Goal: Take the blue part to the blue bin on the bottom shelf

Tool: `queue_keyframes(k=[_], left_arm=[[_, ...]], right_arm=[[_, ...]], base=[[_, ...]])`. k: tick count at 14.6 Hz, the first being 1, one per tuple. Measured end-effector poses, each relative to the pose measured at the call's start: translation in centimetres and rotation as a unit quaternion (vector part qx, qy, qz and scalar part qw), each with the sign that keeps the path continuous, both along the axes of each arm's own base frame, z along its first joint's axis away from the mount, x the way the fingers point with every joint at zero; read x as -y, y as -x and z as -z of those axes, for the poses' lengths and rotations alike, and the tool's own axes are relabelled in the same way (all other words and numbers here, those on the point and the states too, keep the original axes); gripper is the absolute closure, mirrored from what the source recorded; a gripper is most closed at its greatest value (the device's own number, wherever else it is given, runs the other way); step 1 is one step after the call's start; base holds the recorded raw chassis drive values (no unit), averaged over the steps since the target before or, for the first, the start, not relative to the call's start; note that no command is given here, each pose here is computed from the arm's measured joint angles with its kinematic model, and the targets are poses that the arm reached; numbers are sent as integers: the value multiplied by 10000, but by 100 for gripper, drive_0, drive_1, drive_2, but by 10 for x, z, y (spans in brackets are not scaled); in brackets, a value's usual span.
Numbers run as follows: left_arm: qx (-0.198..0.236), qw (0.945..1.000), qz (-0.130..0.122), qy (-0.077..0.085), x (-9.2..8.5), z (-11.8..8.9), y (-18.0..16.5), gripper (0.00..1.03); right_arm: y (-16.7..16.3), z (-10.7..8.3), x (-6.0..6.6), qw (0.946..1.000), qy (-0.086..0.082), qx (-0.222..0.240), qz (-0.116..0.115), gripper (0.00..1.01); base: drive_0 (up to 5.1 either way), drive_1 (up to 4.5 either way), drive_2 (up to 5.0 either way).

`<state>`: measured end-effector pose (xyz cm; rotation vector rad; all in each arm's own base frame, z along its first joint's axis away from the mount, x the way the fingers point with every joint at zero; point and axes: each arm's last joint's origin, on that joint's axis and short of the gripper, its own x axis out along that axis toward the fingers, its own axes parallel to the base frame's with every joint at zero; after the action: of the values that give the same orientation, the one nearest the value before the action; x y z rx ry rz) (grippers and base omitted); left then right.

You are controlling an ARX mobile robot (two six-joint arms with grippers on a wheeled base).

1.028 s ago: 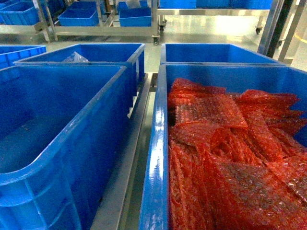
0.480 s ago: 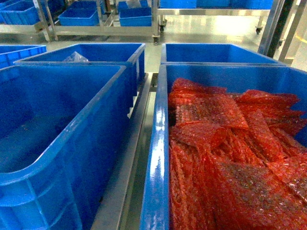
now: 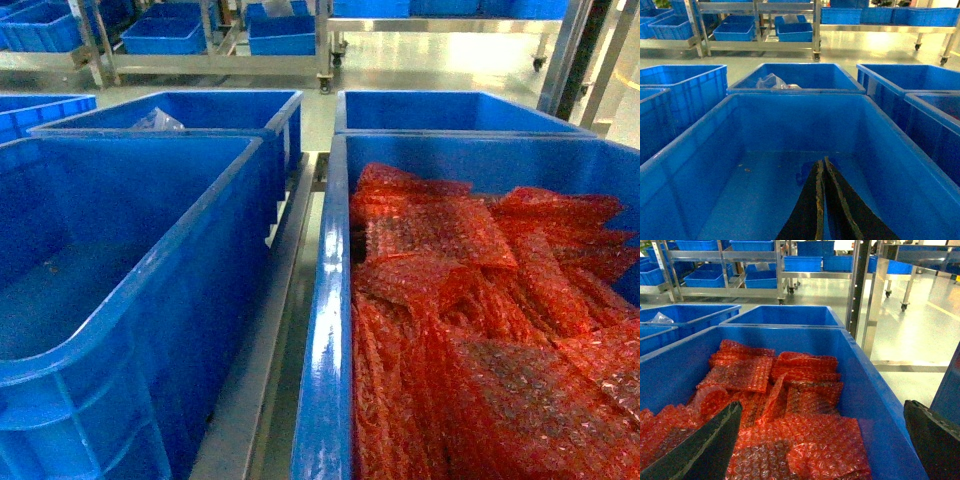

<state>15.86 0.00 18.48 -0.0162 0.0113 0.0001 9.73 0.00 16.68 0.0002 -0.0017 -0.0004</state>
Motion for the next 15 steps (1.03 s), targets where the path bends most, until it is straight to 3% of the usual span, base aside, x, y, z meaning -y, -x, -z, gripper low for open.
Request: queue_keyframes(k=[7, 15], left_arm=[[51, 10000, -8, -8, 0, 17, 28, 101], [120, 9999, 0, -8, 0, 14, 44, 101]], right_arm=[[0, 0, 0, 10000, 0, 2, 0, 3], [0, 0, 0, 10000, 0, -2, 0, 3]], base=[[0, 0, 0], [0, 0, 0]])
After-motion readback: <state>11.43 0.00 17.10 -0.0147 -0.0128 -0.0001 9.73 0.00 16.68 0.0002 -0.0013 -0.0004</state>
